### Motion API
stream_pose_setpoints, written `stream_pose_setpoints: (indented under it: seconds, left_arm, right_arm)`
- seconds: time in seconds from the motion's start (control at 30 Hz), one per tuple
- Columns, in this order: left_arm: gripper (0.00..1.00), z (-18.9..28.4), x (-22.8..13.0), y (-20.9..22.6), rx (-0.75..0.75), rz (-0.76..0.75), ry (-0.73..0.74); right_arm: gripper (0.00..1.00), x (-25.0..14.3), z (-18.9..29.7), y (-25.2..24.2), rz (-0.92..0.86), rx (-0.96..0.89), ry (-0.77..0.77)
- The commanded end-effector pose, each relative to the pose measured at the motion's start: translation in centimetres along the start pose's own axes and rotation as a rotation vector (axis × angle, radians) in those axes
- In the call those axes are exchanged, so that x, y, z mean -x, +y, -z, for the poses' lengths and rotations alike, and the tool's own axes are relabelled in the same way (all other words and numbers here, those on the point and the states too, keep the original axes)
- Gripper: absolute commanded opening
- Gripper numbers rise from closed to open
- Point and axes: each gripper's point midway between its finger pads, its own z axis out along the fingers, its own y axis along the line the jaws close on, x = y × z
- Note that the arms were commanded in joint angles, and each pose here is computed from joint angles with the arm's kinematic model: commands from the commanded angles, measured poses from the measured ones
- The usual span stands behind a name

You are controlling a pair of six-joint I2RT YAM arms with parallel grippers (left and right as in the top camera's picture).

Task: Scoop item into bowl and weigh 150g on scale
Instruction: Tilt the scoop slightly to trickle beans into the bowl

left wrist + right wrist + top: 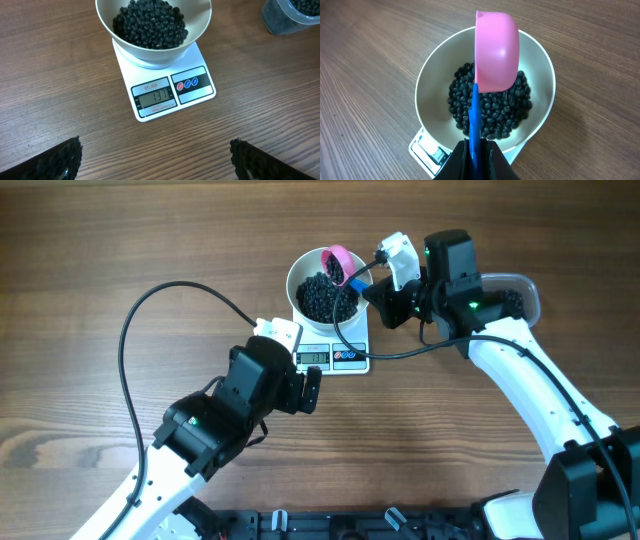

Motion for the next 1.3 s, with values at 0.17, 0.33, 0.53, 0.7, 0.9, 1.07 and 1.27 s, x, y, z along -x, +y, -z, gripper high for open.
stream_pose_setpoints:
  seconds: [0.17,0.33,0.53,0.7,0.9,1.07,1.27]
  left_arm:
    - [1.0,0.06,0.17,0.0,-0.004,-0.012,-0.005]
    - [1.0,0.06,0.17,0.0,-0.004,-0.012,-0.005]
    - [1.0,0.06,0.17,0.0,-0.004,-0.012,-0.005]
    - [1.0,0.06,0.17,0.0,-0.004,-0.012,-0.005]
    - [1.0,0.06,0.17,0.0,-0.004,-0.012,-0.005]
    - [1.0,0.06,0.17,0.0,-0.004,-0.012,-0.005]
    - [1.0,0.06,0.17,0.0,-0.004,-0.012,-0.005]
  right_arm:
    - [0.04,0.16,-0.18,-0.72,0.054,-0.048,0.005]
    - [0.04,0.23,-0.21,-0.52,0.058,-0.038,0.002]
    - [0.04,0.23,-0.22,-0.52,0.057,-0.038,0.002]
    - [0.04,0.63,-0.2,-0.55,0.061,-0.04,-0.013]
    - [0.04,0.64,-0.2,-0.55,0.061,-0.039,-0.014]
    - [0.04,0.64,-0.2,-0.55,0.061,-0.039,-0.014]
    - [0.04,0.73,-0.2,-0.56,0.066,-0.04,-0.017]
